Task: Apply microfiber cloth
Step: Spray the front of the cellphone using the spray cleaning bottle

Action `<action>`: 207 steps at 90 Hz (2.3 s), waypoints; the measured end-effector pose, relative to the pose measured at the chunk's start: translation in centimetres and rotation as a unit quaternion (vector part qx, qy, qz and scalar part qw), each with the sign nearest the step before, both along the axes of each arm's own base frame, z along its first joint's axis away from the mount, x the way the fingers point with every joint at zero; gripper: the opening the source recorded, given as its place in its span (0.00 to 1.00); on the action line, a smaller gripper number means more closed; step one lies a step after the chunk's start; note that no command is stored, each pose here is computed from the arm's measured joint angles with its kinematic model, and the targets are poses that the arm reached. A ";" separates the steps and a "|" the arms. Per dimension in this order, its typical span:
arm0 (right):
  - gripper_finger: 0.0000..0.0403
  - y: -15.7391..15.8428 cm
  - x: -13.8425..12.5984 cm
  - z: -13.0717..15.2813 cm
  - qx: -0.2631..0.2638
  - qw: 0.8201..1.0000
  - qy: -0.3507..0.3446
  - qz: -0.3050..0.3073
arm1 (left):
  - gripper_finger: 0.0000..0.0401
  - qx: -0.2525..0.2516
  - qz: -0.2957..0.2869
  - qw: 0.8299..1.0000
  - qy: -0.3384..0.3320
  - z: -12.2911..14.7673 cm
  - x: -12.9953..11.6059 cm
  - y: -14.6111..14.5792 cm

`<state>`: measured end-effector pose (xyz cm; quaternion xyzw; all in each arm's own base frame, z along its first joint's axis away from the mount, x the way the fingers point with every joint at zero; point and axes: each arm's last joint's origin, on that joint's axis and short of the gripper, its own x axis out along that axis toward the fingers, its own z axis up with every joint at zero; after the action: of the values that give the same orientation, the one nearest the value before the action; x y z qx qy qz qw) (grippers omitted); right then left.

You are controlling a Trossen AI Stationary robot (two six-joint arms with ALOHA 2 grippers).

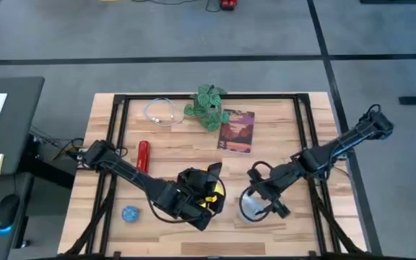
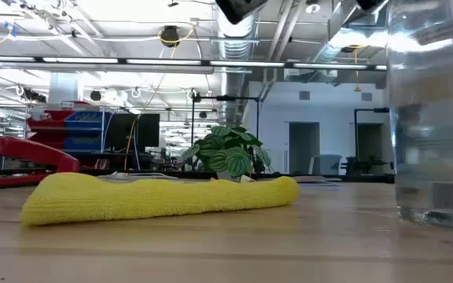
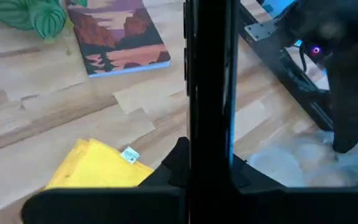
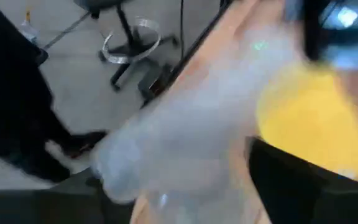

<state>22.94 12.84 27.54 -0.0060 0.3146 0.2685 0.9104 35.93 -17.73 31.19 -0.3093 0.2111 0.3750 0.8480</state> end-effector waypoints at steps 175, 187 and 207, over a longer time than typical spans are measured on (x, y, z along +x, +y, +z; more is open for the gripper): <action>0.52 1.2 -3.5 4.8 0.076 0.979 -0.039 -0.184 | 0.02 0.067 -0.060 0.996 0.024 -1.0 -1.7 -2.5; 0.52 1.6 -2.9 4.1 0.070 0.977 -0.028 -0.201 | 0.02 0.066 -0.061 0.996 0.024 -1.0 -1.8 -2.6; 0.50 3.2 -1.6 3.6 0.045 0.973 -0.016 -0.226 | 0.02 0.066 -0.061 0.996 0.024 -1.1 -1.8 -2.7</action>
<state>21.31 16.06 31.10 0.1021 0.2812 0.0691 0.9517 34.18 -20.40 30.11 -0.2303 0.2243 0.3432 0.8826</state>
